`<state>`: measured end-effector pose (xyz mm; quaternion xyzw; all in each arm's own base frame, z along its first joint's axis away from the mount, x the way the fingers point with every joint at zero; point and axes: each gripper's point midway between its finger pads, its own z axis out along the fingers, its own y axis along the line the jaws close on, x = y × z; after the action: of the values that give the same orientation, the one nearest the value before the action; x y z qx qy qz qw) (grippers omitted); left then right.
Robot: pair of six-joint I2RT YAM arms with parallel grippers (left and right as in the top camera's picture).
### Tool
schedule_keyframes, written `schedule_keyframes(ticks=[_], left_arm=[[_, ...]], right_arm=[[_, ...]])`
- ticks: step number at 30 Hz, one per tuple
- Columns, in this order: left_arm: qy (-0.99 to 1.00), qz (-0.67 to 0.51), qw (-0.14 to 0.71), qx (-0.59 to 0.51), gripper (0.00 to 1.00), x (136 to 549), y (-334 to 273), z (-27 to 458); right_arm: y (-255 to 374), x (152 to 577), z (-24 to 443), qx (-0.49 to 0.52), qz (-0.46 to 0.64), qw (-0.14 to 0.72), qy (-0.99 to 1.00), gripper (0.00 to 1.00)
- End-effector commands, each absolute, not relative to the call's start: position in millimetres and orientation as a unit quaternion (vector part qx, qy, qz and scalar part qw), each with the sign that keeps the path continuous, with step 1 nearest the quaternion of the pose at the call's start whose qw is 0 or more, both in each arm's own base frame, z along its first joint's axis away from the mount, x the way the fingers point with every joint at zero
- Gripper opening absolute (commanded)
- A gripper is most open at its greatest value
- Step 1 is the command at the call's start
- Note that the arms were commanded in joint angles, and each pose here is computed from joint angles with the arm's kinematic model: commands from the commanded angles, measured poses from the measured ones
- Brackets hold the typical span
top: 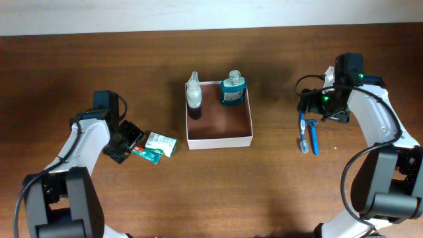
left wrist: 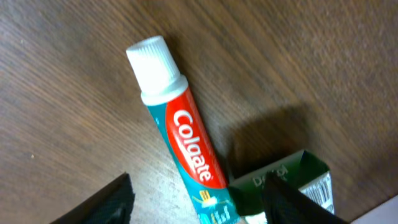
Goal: Pack container
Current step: 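Reach the left gripper down to the Colgate toothpaste tube and grasp it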
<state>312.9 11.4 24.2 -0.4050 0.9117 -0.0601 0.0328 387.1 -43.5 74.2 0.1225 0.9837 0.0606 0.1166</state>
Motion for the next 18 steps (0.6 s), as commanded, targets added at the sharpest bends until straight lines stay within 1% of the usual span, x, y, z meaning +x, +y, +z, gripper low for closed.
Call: schedule_keyframes(ticks=[1, 12, 13, 15, 17, 18], left_arm=[[0.907, -0.03, 0.041, -0.419, 0.69, 309, 24, 15], [0.907, -0.022, 0.025, -0.42, 0.69, 309, 25, -5], [0.907, -0.023, 0.026, -0.42, 0.65, 310, 25, -7], [0.907, -0.023, 0.027, -0.42, 0.54, 311, 25, -7], [0.907, -0.023, 0.027, -0.419, 0.4, 311, 25, -7], [0.908, -0.021, 0.028, -0.418, 0.37, 311, 26, -7]], right_arm=[[-46, 391, 86, 0.118, 0.057, 0.133, 0.982, 0.99], [-46, 391, 86, 0.118, 0.057, 0.133, 0.982, 0.99], [-46, 391, 86, 0.118, 0.057, 0.133, 0.982, 0.99], [-46, 391, 86, 0.118, 0.057, 0.133, 0.982, 0.99], [-46, 391, 86, 0.118, 0.057, 0.133, 0.982, 0.99], [-46, 391, 86, 0.118, 0.057, 0.133, 0.982, 0.99]])
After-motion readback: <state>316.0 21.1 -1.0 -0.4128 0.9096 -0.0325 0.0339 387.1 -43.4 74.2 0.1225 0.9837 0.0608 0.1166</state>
